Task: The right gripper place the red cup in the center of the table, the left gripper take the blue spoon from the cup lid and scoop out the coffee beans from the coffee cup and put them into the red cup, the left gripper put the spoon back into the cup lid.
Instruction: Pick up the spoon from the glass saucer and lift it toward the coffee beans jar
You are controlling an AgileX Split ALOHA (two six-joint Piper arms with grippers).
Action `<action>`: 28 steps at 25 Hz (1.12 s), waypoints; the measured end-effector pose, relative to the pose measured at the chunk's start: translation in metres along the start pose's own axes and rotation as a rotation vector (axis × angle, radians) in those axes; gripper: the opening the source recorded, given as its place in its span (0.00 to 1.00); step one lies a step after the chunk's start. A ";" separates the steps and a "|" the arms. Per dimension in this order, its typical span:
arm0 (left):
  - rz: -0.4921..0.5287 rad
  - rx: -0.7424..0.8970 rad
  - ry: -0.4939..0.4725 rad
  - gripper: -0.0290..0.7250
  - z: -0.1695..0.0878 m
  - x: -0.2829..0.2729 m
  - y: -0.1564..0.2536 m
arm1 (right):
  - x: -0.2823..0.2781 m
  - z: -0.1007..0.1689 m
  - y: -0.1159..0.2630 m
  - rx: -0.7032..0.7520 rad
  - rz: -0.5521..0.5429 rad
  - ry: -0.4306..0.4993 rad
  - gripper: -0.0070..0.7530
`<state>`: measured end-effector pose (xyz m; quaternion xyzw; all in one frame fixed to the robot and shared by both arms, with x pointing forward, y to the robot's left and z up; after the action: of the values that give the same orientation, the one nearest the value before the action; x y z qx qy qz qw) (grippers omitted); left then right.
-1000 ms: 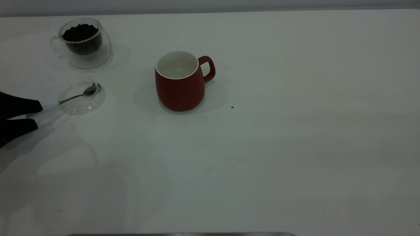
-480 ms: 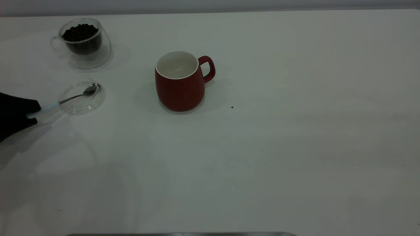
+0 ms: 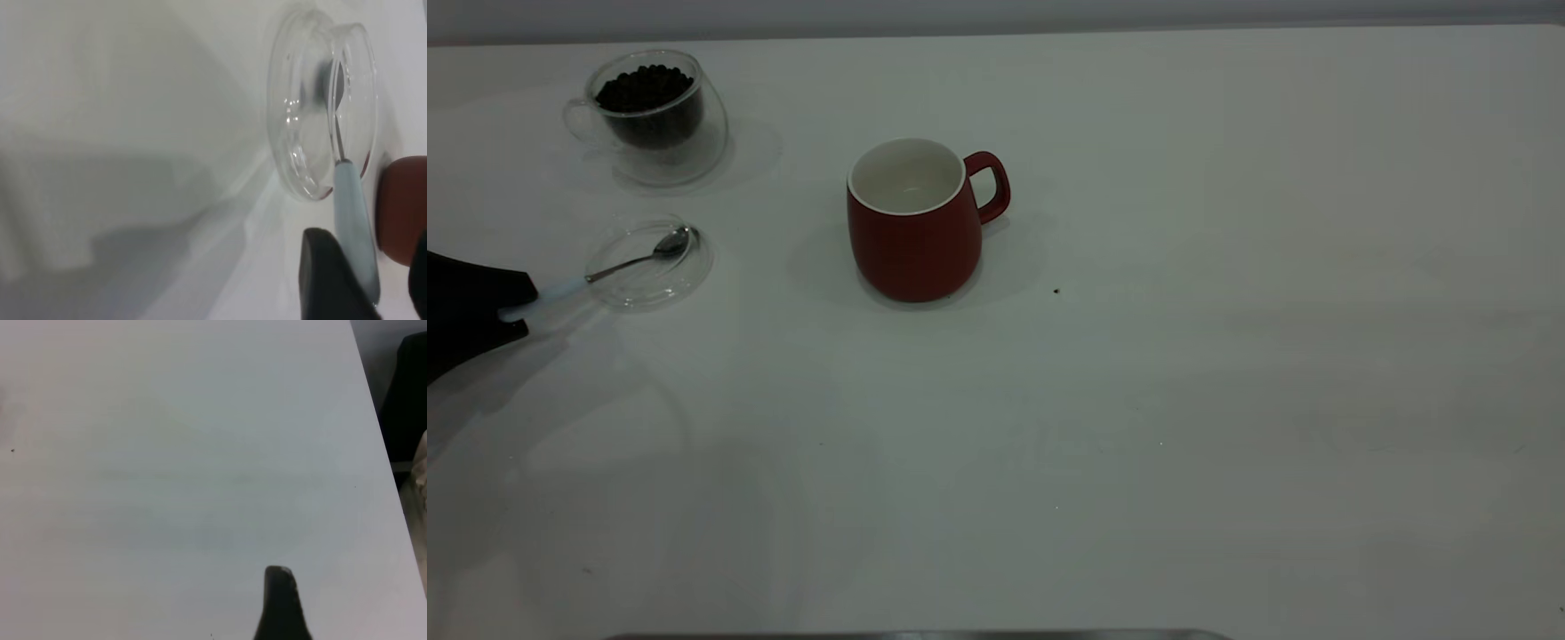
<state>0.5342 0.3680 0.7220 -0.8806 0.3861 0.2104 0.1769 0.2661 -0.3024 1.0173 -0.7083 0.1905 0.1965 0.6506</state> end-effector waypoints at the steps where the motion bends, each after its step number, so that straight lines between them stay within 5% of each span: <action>1: 0.000 0.000 0.000 0.48 0.000 0.000 0.000 | 0.000 0.000 0.000 0.000 0.000 0.000 0.76; 10: -0.004 -0.020 0.020 0.21 -0.003 0.000 -0.001 | 0.000 0.000 0.000 0.000 0.000 0.000 0.76; 28: 0.030 -0.258 0.086 0.20 -0.013 -0.001 0.002 | 0.000 0.000 0.000 0.000 0.000 0.000 0.76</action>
<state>0.5352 0.3615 0.7332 -0.8983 0.3763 0.2229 0.0420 0.2661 -0.3024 1.0173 -0.7083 0.1905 0.1965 0.6506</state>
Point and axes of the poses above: a point on each arm's last joint axis where the gripper is mounted, x pointing out along that axis toward the gripper, z along the wrist's bending axis when the last joint is at zero, y = z × x, the point moved 4 cm from there along x, pointing out along that axis toward the gripper, and after that the axes turned 3 degrees about -x, right-handed, at the moved point
